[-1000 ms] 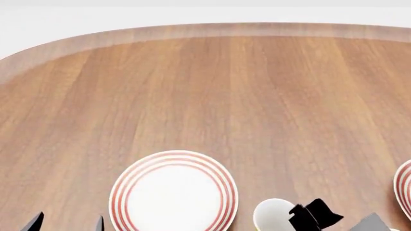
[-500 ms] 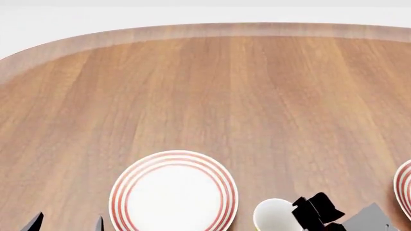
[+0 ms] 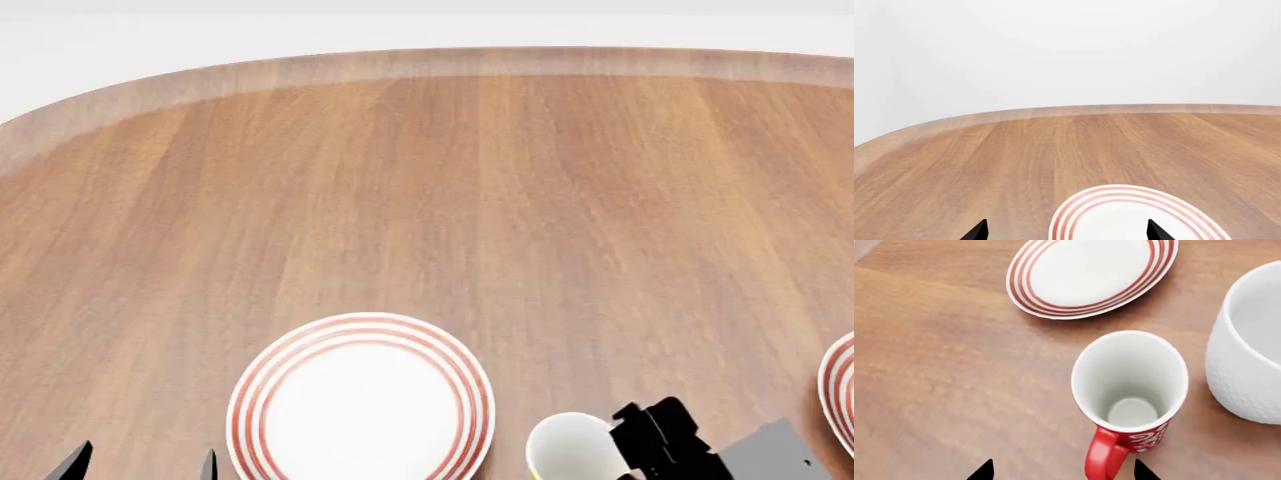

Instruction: Put the red mug on the left plate.

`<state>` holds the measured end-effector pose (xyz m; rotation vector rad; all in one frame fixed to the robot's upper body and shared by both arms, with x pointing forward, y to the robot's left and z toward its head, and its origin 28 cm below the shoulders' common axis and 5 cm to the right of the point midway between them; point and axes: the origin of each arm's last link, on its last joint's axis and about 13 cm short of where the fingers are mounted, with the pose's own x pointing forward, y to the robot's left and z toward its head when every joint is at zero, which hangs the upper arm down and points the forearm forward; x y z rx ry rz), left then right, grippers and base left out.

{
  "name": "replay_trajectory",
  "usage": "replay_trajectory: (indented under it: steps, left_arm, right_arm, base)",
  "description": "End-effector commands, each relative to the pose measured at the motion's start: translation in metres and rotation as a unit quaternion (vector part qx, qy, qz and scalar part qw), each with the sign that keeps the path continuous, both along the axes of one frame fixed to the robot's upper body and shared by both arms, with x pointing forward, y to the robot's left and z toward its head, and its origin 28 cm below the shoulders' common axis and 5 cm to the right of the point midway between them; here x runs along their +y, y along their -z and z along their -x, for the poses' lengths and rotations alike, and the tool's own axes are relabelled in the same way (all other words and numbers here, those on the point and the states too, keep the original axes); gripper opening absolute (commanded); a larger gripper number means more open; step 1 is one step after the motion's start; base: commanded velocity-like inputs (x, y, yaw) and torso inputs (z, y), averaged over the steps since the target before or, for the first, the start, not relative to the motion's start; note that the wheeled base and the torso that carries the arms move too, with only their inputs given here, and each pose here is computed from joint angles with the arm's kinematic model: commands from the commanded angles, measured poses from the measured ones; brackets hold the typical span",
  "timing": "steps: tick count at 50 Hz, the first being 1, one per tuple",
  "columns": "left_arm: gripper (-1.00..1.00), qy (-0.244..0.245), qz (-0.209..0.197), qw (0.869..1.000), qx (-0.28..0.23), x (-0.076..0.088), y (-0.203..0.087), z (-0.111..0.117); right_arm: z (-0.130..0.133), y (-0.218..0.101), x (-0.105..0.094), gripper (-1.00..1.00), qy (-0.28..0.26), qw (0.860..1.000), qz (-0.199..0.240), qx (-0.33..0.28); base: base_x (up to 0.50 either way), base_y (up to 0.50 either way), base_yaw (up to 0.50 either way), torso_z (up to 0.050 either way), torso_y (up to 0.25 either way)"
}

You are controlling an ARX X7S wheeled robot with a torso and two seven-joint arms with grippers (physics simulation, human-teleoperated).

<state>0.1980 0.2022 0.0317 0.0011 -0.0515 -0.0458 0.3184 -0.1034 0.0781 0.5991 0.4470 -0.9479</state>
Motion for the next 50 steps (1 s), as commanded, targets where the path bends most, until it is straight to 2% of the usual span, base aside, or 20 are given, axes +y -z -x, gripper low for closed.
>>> replay_trajectory:
  steps: [1, 19, 50]
  left_arm:
    - [1.0, 0.0, -0.001, 1.0, 0.0, 0.0, 0.0, 0.0]
    - [1.0, -0.001, -0.003, 1.0, 0.0, 0.0, 0.0, 0.001]
    - [1.0, -0.001, -0.003, 1.0, 0.0, 0.0, 0.0, 0.0]
  right_arm:
    - [-0.004, -0.001, -0.004, 1.0, 0.014, 1.0, -0.017, 0.003]
    - [-0.006, 0.004, -0.016, 1.0, 0.034, 0.999, -0.031, 0.009]
    - [-0.011, 0.011, -0.015, 1.0, 0.033, 0.999, -0.03, 0.021]
  base:
    - [0.0, 0.0, 0.0, 0.0, 0.0]
    - [0.0, 0.0, 0.0, 0.0, 0.0]
    - [0.0, 0.0, 0.0, 0.0, 0.0]
